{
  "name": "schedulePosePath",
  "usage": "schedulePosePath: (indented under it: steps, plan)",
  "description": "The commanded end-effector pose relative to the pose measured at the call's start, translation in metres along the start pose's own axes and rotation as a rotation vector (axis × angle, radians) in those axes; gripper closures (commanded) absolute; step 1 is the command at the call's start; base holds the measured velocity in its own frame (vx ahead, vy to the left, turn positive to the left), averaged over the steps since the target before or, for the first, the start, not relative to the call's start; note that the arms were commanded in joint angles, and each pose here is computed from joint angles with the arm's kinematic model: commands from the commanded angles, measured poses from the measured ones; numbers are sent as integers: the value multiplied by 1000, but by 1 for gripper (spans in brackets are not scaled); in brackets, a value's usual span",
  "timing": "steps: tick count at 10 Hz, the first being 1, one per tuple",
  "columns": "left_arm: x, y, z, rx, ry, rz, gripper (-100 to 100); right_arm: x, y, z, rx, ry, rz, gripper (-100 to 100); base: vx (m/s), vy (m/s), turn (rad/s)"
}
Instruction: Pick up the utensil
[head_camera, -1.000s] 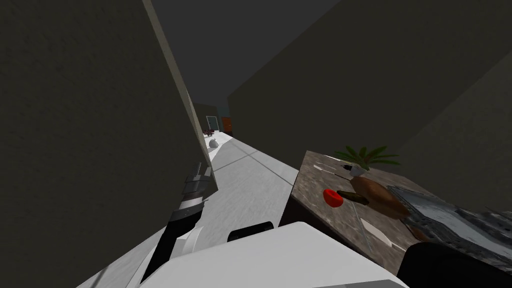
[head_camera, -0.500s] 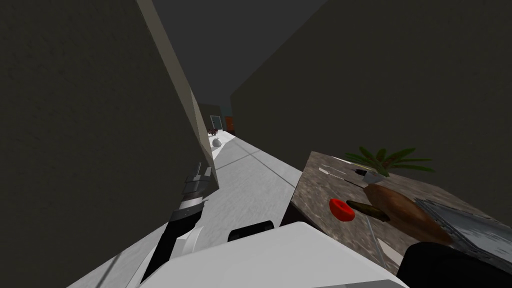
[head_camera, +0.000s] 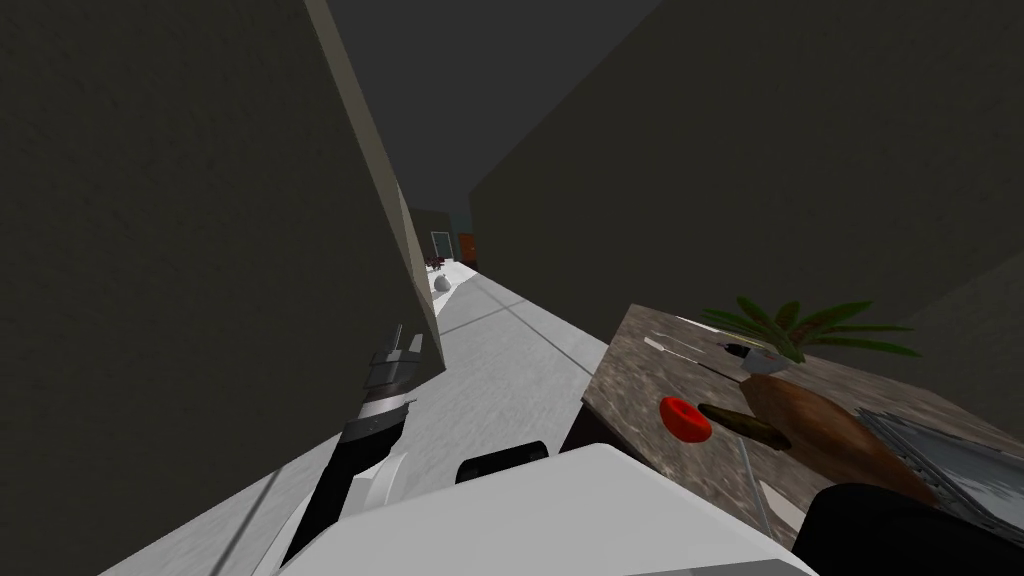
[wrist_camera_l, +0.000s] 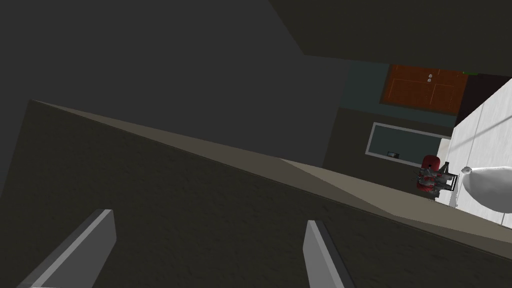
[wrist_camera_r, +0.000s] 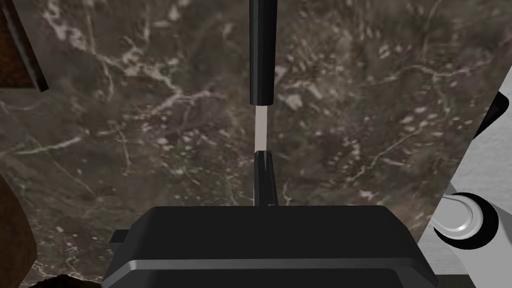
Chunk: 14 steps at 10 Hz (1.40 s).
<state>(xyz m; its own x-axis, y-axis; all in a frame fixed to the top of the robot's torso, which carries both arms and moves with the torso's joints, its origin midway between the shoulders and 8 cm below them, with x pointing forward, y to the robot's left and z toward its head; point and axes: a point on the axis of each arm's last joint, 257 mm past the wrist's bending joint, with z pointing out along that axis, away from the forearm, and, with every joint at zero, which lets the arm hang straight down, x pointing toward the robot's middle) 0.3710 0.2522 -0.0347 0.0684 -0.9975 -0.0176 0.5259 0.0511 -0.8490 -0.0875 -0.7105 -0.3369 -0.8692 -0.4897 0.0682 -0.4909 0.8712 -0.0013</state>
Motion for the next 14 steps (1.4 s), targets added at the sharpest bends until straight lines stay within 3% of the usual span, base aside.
schedulePosePath:
  steps: [1, 3, 4, 5, 14]
  plan:
    - [0, 0, 0, 0, 0, 0, 0, 0, 0, 0, 0, 0, 0, 100, 0, 0, 0]
    - [0, 0, 0, 0, 0, 0, 0, 0, 0, 0, 0, 0, 0, 100, 0, 0, 0]
    - [0, 0, 0, 0, 0, 0, 0, 0, 0, 0, 0, 0, 0, 0, 0, 0, 0]
    - [0, 0, 0, 0, 0, 0, 0, 3, -15, -14, 21, 25, -18, -100, -32, 27, 33]
    - [0, 0, 0, 0, 0, 0, 0, -6, -85, -82, 109, 119, -136, -100, -59, 60, 56]
